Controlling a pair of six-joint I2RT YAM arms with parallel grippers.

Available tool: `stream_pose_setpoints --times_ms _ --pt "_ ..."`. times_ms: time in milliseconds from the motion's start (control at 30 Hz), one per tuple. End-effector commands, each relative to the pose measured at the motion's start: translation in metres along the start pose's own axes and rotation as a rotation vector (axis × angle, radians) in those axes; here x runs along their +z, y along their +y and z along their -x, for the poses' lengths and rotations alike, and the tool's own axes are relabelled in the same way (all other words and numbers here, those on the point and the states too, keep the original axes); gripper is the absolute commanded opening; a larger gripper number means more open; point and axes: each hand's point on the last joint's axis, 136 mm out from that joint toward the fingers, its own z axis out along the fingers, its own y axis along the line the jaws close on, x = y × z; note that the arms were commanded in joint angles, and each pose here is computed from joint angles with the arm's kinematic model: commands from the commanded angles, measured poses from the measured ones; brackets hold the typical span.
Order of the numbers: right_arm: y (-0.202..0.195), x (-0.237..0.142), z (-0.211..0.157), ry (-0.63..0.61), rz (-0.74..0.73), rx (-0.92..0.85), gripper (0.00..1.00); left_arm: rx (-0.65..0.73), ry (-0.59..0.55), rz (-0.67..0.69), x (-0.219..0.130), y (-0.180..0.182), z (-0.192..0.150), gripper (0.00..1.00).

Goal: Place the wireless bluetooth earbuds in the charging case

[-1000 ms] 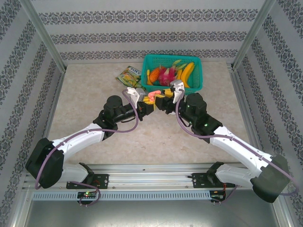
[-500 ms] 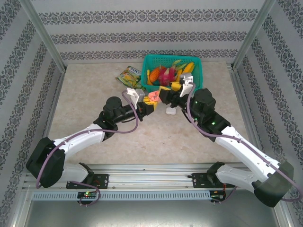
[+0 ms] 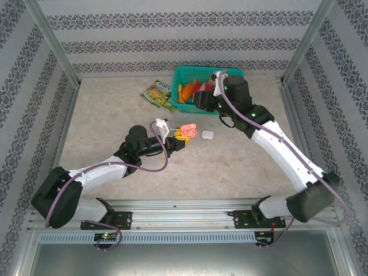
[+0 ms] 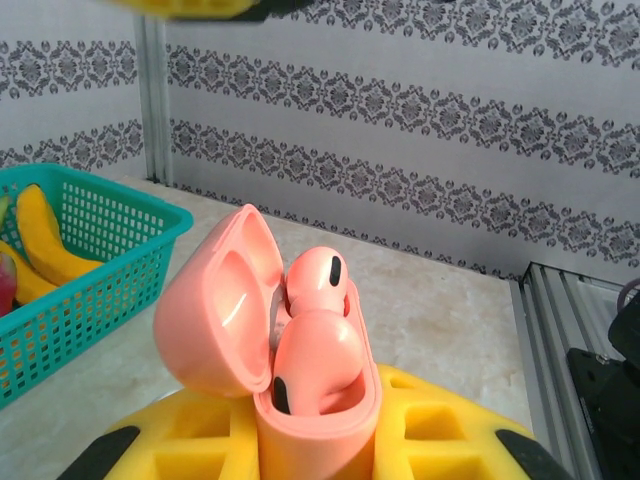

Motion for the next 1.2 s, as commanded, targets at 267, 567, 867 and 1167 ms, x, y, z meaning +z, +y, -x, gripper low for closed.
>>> stream_pose_setpoints --times_ms 267,567,867,1167 --pt "0.004 0.039 -0.072 0.371 0.033 0.048 0.35 0.076 -0.024 0.001 -0.003 0.001 0.007 0.0" --pt "0.01 0.021 -0.111 0.436 0.03 -0.001 0.31 0.008 0.005 0.057 0.006 0.017 0.003 0.0" --pt "-0.01 -0.011 -0.108 0.326 -0.051 0.044 0.34 -0.044 0.01 0.082 0.013 0.028 -0.002 0.0" --pt "-0.072 -0.024 -0.125 0.214 -0.208 0.21 0.42 -0.274 0.178 0.17 0.02 0.051 -0.05 0.0"
